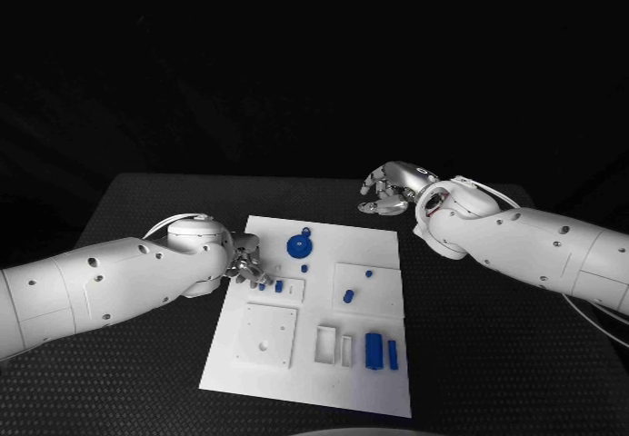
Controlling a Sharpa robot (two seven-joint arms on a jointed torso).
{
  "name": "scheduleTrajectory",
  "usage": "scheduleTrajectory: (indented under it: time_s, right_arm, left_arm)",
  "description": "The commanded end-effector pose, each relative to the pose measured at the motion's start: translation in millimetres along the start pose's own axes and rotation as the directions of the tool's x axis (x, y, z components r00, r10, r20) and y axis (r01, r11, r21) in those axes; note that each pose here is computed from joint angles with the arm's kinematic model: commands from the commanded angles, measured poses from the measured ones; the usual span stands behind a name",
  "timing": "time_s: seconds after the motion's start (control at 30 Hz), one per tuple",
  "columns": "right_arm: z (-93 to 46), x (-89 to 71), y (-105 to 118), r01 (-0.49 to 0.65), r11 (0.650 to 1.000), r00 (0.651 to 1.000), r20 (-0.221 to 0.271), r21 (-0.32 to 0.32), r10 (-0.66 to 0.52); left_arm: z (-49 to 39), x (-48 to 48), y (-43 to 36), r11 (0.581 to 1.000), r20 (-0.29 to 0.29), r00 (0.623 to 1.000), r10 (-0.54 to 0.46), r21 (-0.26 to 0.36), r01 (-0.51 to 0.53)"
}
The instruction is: Assemble the parts on the task board
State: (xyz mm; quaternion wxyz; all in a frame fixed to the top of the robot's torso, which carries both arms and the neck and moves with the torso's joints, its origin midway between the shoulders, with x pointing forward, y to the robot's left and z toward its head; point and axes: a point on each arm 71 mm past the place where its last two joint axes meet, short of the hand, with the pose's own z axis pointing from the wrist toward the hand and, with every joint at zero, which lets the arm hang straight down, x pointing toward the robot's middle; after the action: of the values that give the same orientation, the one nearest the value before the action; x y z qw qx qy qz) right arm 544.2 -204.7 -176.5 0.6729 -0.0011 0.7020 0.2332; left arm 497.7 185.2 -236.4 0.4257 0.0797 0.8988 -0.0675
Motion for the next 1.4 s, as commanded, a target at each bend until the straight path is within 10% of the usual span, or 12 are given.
scheduleTrajectory:
  time_s: [0.03, 0.43, 0.63, 0.77, 0.9, 1.4]
  right_arm:
    - [0.3, 0.6, 0.6, 0.008, 1.0, 1.0, -0.005, -0.005, -0.008]
    - [0.6, 0.9, 0.5, 0.009, 1.0, 1.0, -0.006, -0.004, -0.009]
    - [0.0, 0.2, -1.2, 0.009, 1.0, 1.0, -0.004, -0.002, -0.009]
    - [-0.2, -0.2, -2.3, 0.01, 1.0, 1.0, -0.003, -0.001, -0.01]
    - [0.2, 0.0, -2.3, 0.005, 1.0, 1.0, -0.003, 0.0, -0.005]
    - [1.1, 0.6, -0.3, -0.01, 1.0, 1.0, -0.003, -0.007, 0.01]
  left_arm:
    - [2.0, 5.7, 9.2, 0.999, 0.015, 1.0, -0.025, -0.022, 0.026]
    - [-0.1, -23.4, 15.0, 0.948, 0.169, 0.933, -0.319, 0.055, 0.314]
    - [-0.7, -32.9, 11.4, 0.874, 0.207, 0.854, -0.478, 0.208, 0.439]
    - [-2.6, -42.5, -5.2, 0.868, 0.286, 0.848, -0.447, 0.368, 0.333]
    - [-9.1, -40.8, -29.6, 0.926, 0.474, 0.87, -0.136, 0.374, -0.059]
    - [0.3, -17.1, -62.0, 0.844, 0.498, 0.866, 0.037, 0.449, -0.294]
